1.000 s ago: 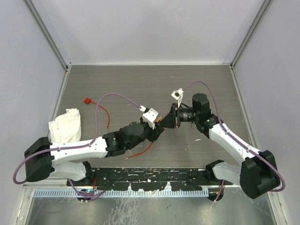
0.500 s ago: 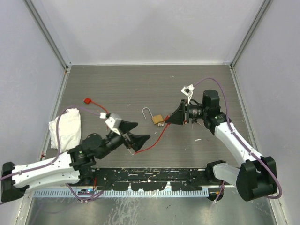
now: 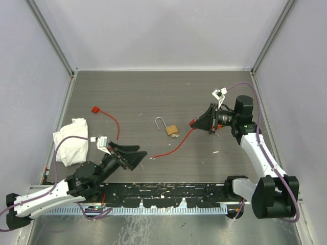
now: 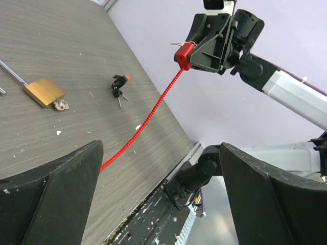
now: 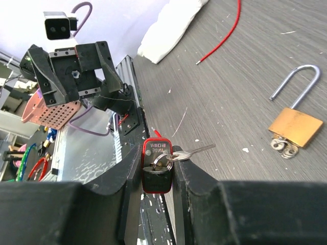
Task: Lock with the key
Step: Lock the lock.
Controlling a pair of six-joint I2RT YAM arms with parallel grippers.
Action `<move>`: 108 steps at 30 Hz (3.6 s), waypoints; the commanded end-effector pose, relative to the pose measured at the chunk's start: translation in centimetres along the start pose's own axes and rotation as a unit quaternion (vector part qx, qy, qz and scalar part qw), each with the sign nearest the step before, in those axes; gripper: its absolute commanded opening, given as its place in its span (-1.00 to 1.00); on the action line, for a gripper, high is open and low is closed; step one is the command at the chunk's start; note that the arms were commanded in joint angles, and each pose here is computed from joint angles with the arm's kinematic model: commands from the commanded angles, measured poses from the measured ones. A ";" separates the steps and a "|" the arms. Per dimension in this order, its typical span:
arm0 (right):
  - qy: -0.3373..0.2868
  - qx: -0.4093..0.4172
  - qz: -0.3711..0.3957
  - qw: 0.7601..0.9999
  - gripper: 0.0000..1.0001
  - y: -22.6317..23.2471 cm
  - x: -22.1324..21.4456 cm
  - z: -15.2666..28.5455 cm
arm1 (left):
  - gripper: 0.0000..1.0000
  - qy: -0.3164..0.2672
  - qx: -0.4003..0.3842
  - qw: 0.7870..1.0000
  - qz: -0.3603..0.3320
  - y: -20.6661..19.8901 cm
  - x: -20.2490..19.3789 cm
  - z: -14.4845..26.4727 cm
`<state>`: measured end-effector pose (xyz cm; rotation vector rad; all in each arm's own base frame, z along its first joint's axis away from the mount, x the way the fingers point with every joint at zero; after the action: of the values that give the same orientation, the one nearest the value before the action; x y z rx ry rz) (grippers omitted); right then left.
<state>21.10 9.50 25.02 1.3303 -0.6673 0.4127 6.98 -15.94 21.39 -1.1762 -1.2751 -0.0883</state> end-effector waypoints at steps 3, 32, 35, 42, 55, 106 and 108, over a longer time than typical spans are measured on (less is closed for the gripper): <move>-0.024 0.010 0.060 0.998 -0.98 1.7 2.2 1.6 | 0.94 -0.016 0.009 0.998 0.061 -0.5 0.4 -0.6; -0.175 -0.046 -0.111 0.977 -0.98 2.5 11.2 1.5 | 0.83 -0.169 0.020 0.983 0.063 -3.0 4.4 -5.6; -0.193 -0.034 -0.143 0.970 -0.98 2.9 12.3 1.4 | 0.85 -0.211 0.018 0.975 0.073 -3.2 5.5 -6.0; -0.235 0.020 -0.203 0.951 -0.98 3.8 13.5 1.4 | 0.58 -0.222 0.006 0.968 0.118 -3.4 7.3 -9.2; -0.241 0.034 -0.212 0.947 -0.98 4.4 12.9 1.4 | 0.10 -0.295 0.033 0.949 0.108 -2.6 8.8 -13.5; -0.269 0.082 -0.278 0.919 -0.98 4.7 11.3 1.3 | -0.39 -0.353 0.045 0.933 0.052 -2.6 10.9 -17.1; -0.269 0.081 -0.278 0.919 -0.98 4.7 11.2 1.3 | -0.42 -0.354 0.044 0.933 0.047 -2.6 11.1 -17.0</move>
<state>27.27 8.07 34.32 1.7032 -0.5944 -0.4519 21.37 -24.42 31.42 -1.1801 -1.7355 0.4645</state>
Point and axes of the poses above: each gripper's point midway between its finger pads, its own z axis back along the fingers, its own y axis along the line the jaws close on, x = y × z, the point moved 9 cm from there along z, back along the fingers, and after that the axes turned 9 degrees about -z, right-handed, at the moved point
